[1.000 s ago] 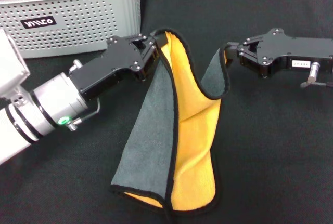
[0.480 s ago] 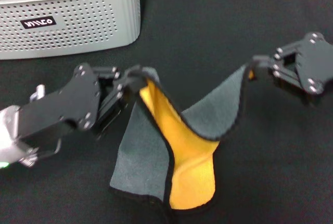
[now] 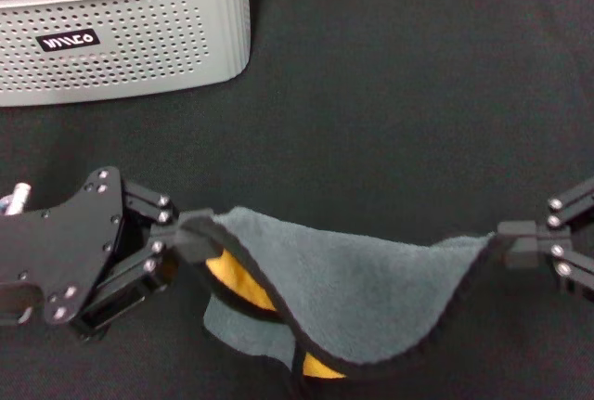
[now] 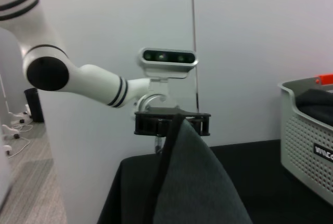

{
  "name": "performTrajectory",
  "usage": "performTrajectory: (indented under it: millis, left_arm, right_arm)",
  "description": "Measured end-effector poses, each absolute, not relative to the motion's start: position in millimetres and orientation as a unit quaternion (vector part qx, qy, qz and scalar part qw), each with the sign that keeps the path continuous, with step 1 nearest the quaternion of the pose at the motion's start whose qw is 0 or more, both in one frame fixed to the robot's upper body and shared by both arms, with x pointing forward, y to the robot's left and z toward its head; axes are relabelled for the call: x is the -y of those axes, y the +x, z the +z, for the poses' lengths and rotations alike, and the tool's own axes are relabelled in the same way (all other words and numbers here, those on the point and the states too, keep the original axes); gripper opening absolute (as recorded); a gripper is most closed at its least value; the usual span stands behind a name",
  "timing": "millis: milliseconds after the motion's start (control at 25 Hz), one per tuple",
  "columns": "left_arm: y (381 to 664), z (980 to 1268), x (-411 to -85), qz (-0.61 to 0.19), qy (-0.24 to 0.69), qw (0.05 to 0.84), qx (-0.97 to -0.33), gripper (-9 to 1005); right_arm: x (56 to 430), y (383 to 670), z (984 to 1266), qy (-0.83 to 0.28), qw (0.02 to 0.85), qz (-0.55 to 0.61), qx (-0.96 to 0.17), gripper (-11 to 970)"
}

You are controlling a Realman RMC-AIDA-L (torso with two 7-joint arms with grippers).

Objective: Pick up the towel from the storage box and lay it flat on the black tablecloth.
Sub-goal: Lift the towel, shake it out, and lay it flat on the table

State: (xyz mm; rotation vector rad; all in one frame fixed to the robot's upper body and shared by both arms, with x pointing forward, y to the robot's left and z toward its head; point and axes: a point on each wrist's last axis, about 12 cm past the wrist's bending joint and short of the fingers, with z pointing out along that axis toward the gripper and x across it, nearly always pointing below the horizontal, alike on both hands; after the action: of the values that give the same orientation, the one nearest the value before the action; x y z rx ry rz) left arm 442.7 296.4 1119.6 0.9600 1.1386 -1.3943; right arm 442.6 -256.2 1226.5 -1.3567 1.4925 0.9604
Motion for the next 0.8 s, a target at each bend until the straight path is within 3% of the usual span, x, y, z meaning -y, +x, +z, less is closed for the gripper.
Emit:
performTrajectory:
  millis: [480,800]
  left_arm:
    - [450,1161,-288,-0.589,0.470,0.475,-0.455,12]
    - [449,1176,-275,-0.598,0.507,0.431,-0.446,12]
  right_arm:
    - [285,417,1265,-0.539,0.476,0.380,-0.582,7]
    - [278,412,1268,-0.550,0.444,0.400,-0.583,7]
